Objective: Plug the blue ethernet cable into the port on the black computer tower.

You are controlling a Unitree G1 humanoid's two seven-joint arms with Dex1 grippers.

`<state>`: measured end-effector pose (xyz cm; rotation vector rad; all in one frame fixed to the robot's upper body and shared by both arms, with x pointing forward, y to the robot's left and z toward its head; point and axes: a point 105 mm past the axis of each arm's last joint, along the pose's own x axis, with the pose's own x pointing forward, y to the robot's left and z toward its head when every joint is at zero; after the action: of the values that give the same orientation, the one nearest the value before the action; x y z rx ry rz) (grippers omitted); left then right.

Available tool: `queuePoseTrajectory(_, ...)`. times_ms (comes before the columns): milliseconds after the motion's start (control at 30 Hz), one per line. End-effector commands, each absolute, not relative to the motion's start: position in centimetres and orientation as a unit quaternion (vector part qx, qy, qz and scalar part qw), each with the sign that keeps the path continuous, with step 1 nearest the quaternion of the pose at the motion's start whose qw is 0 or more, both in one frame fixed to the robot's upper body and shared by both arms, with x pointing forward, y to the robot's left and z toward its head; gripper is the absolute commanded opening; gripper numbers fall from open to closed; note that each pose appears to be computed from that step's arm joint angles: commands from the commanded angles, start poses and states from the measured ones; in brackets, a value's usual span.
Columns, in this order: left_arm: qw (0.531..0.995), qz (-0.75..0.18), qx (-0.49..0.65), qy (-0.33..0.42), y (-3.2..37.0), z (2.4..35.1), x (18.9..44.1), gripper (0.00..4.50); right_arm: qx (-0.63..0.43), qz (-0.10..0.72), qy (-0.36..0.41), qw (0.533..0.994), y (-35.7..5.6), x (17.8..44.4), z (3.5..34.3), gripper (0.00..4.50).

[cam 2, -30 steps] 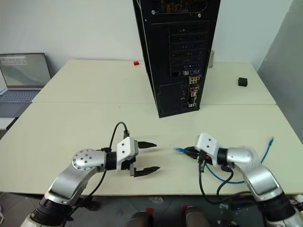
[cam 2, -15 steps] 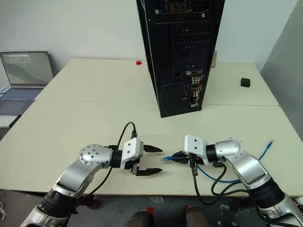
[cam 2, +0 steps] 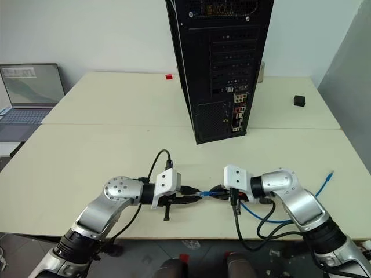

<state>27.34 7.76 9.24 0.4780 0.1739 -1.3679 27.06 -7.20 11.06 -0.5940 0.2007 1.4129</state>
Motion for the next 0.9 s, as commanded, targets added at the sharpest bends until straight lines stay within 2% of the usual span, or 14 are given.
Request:
queuePoseTrajectory(33, 0.75, -0.619, 0.222, 0.062, 7.5, 9.7, 27.4, 0.25, -0.273, 0.651, 0.067, 0.705, -6.3, 26.7, 12.0, 0.04)
queuePoseTrajectory(67, 0.752, -0.618, 0.223, 0.062, 7.6, 9.7, 27.5, 0.25, -0.273, 0.652, 0.068, 0.704, -6.3, 26.7, 12.1, 0.04)
queuePoseTrajectory(133, 0.754, -0.614, 0.227, 0.058, 7.8, 9.7, 27.6, 0.25, -0.274, 0.66, 0.072, 0.696, -6.4, 26.6, 12.1, 0.74)
queuePoseTrajectory(167, 0.754, -0.612, 0.231, 0.053, 7.8, 9.7, 27.6, 0.25, -0.278, 0.661, 0.07, 0.694, -6.5, 26.6, 12.2, 0.88)
queuePoseTrajectory(333, 0.76, -0.596, 0.26, 0.019, 8.2, 10.0, 27.9, 0.25, -0.282, 0.654, 0.065, 0.699, -7.5, 27.3, 13.6, 2.24)
queuePoseTrajectory(467, 0.75, -0.576, 0.321, -0.042, 8.5, 10.0, 27.9, 0.25, -0.236, 0.636, 0.075, 0.731, -9.1, 27.7, 15.3, 3.28)
queuePoseTrajectory(633, 0.724, -0.544, 0.403, -0.132, 8.9, 10.0, 27.6, 0.25, -0.151, 0.616, 0.089, 0.768, -9.7, 27.6, 16.4, 4.31)
queuePoseTrajectory(667, 0.719, -0.534, 0.418, -0.156, 9.0, 10.0, 27.5, 0.25, -0.132, 0.612, 0.093, 0.774, -9.8, 27.5, 16.4, 4.48)
queuePoseTrajectory(800, 0.668, -0.475, 0.499, -0.281, 9.1, 11.1, 27.0, 0.25, -0.044, 0.608, 0.118, 0.784, -9.3, 26.7, 16.0, 4.5)
queuePoseTrajectory(900, 0.659, -0.446, 0.514, -0.319, 9.3, 11.5, 27.0, 0.25, -0.01, 0.595, 0.122, 0.794, -8.1, 26.8, 15.2, 4.5)
